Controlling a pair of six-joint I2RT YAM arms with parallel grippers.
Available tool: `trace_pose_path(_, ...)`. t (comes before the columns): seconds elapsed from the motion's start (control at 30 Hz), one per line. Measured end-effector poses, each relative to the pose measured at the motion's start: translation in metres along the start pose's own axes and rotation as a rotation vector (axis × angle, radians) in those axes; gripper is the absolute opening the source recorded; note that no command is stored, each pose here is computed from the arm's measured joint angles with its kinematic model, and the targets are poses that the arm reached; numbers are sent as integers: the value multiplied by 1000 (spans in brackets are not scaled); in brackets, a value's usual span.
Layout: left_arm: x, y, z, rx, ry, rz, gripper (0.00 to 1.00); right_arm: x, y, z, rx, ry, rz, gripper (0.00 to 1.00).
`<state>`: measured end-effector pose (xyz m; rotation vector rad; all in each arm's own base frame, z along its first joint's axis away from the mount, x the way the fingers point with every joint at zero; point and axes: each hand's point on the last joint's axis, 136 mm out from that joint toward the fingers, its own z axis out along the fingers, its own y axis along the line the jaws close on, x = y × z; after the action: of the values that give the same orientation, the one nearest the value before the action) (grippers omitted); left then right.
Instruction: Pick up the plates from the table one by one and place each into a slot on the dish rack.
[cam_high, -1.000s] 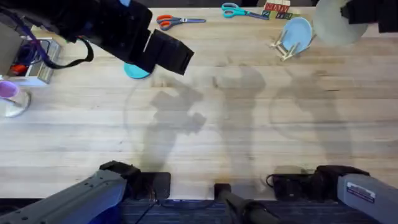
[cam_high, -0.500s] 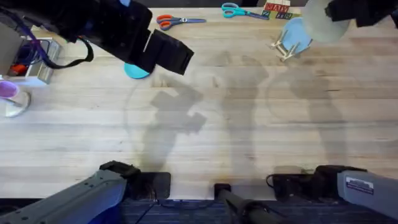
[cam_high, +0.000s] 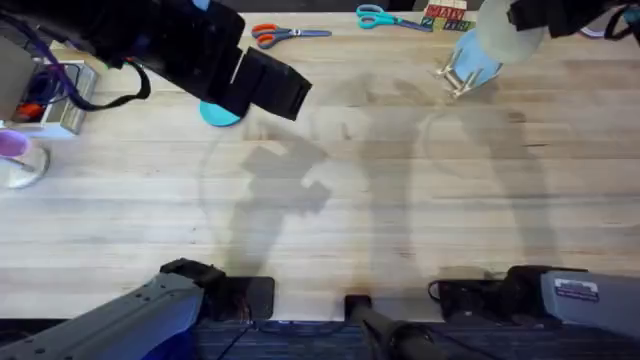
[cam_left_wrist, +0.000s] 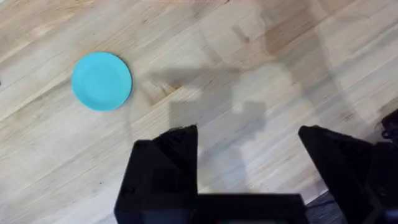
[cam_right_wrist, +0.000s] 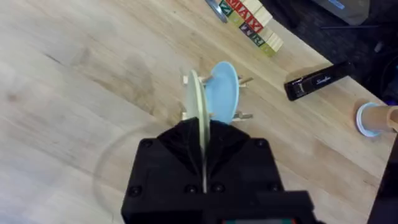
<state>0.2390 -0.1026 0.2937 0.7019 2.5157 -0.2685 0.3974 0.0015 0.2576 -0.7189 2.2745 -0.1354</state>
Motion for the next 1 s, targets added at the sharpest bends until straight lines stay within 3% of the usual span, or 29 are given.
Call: trace_pose_path(1.0,0,0,0,0,0,0,993,-3,-20,41,26,-12,9,31)
